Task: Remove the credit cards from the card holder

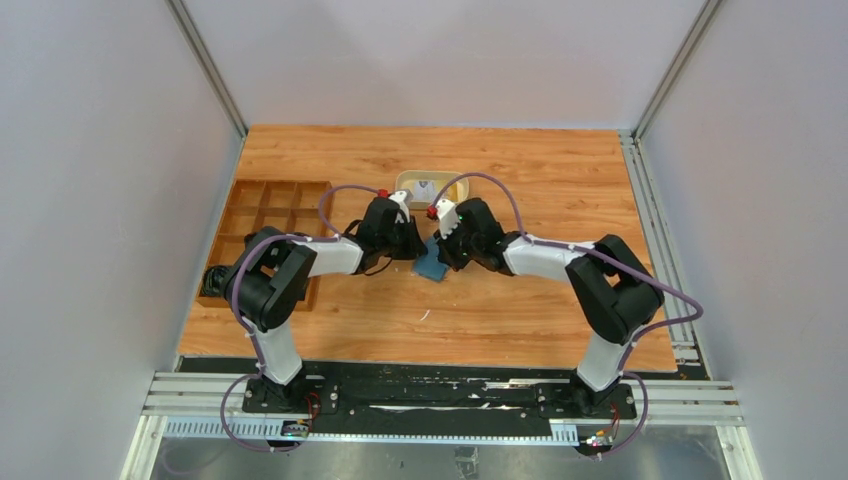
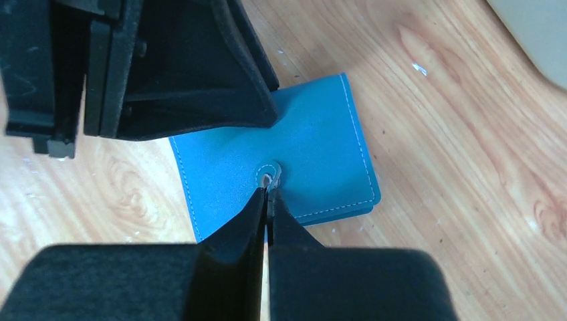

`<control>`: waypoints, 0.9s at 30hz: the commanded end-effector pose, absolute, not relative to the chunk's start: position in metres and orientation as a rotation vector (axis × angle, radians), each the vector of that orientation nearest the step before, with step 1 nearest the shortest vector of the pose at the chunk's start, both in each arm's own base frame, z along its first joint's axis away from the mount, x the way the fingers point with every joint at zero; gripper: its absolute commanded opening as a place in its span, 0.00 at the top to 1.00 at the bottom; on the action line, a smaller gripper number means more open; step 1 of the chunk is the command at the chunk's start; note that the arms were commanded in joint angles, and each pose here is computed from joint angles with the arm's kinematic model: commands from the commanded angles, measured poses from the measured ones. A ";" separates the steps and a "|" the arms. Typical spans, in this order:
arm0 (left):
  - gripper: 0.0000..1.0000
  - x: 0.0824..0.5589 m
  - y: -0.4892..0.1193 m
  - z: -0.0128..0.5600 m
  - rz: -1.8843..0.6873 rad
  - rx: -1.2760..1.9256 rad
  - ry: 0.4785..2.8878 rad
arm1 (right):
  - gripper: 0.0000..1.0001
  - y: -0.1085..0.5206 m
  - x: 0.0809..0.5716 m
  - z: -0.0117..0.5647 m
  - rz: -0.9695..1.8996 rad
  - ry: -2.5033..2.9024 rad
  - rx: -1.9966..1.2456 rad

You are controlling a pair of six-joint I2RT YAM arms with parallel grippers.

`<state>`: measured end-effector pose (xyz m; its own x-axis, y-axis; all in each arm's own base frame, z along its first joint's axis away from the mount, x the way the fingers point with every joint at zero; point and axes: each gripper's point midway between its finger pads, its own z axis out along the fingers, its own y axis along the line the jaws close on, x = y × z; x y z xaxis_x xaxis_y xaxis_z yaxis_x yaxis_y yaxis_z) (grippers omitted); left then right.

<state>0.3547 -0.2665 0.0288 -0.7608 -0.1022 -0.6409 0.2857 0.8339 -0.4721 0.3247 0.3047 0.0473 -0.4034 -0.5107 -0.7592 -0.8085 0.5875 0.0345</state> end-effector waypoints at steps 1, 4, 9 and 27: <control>1.00 0.345 -0.248 0.002 -0.625 0.134 2.416 | 1.00 0.292 0.318 0.088 0.749 2.021 -0.899; 1.00 0.345 -0.247 0.001 -0.618 0.125 2.419 | 1.00 0.283 0.318 0.126 0.876 1.932 -0.817; 1.00 0.346 -0.246 0.001 -0.617 0.114 2.419 | 1.00 0.264 0.313 0.171 1.098 1.791 -0.687; 0.08 0.347 -0.230 0.096 -1.031 -0.083 2.125 | 1.00 0.251 0.317 0.164 1.132 1.833 -0.638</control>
<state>0.3429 -0.2314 0.0605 -0.7348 -0.2112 -0.6446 0.2283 0.8179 -0.5282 0.3107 0.2535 0.1563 -0.5152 0.0134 -0.8570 -0.7608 0.4533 0.4645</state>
